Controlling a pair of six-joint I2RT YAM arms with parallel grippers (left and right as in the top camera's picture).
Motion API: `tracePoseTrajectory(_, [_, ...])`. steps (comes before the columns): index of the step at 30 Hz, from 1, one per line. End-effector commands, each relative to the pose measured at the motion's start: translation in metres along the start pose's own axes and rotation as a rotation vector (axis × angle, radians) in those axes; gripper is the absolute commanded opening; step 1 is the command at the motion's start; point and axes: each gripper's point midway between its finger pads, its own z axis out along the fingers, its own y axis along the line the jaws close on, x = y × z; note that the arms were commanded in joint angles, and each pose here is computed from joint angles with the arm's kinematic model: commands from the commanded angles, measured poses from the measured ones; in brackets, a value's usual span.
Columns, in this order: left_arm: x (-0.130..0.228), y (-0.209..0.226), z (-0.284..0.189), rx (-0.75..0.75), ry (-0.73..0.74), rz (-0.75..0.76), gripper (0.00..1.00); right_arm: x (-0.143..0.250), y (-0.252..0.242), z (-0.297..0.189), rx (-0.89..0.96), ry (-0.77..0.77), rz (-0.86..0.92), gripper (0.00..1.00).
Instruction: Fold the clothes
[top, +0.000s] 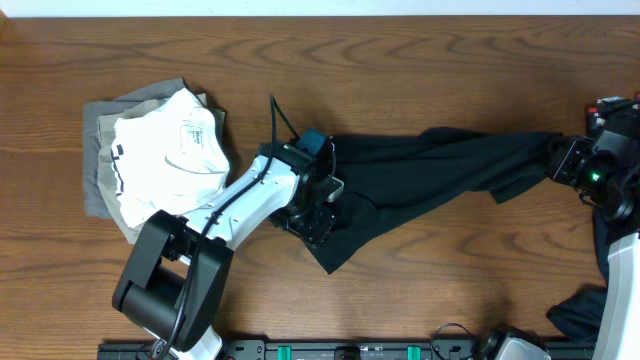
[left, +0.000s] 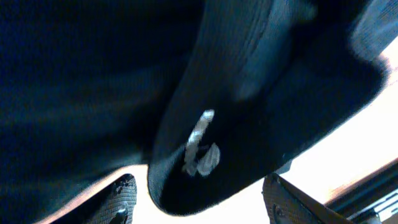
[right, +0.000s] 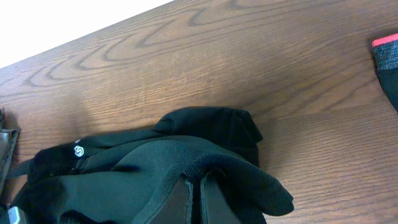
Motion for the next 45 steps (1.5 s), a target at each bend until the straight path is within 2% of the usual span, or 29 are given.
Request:
tracePoseTrajectory(1, [0.004,0.002,0.004,-0.005,0.023,-0.036,0.57,0.0,-0.003,0.001,0.003,0.001,0.022,0.01])
tracePoseTrajectory(4, [0.004,0.002,0.004,-0.003,0.023,-0.055,0.45,0.0,-0.003,0.001,0.003,0.002,0.026,0.01])
tracePoseTrajectory(10, [0.0,-0.005,0.004,0.035,0.008,-0.052,0.43,0.0,-0.003,0.001,0.003,0.002,0.026,0.01])
tracePoseTrajectory(14, [-0.005,-0.017,0.003,0.108,-0.012,-0.047,0.32,0.0,-0.003,0.001,0.003,0.002,0.026,0.01])
tracePoseTrajectory(17, [-0.004,-0.017,0.003,0.109,-0.008,-0.048,0.21,0.0,-0.003,0.001,0.003,0.001,0.026,0.01])
tracePoseTrajectory(22, [-0.001,-0.017,0.004,0.109,0.004,-0.052,0.18,-0.001,-0.003,0.001,0.003,-0.001,0.024,0.01])
tracePoseTrajectory(25, [0.0,-0.017,0.004,0.108,0.007,-0.052,0.11,-0.001,-0.003,0.001,0.003,-0.003,0.023,0.01])
tracePoseTrajectory(27, [0.0,-0.017,0.004,0.106,0.006,-0.051,0.12,-0.002,-0.003,0.001,0.003,-0.005,0.022,0.01])
tracePoseTrajectory(28, [0.0,-0.016,0.004,0.1,0.007,-0.052,0.23,-0.002,-0.003,0.001,0.003,-0.007,0.022,0.01])
tracePoseTrajectory(30, [0.001,-0.015,0.004,0.097,0.011,-0.053,0.33,-0.003,-0.003,0.001,0.002,-0.009,0.021,0.01])
tracePoseTrajectory(36, [0.005,-0.011,0.01,0.077,0.019,-0.055,0.45,-0.003,-0.003,0.001,0.002,-0.009,0.02,0.01])
tracePoseTrajectory(41, [0.015,-0.007,0.019,0.065,0.044,-0.061,0.45,-0.005,-0.003,0.001,0.002,-0.017,0.017,0.01])
tracePoseTrajectory(45, [0.011,-0.007,0.019,0.065,0.025,-0.057,0.25,-0.006,-0.003,0.001,0.001,-0.022,0.028,0.01])
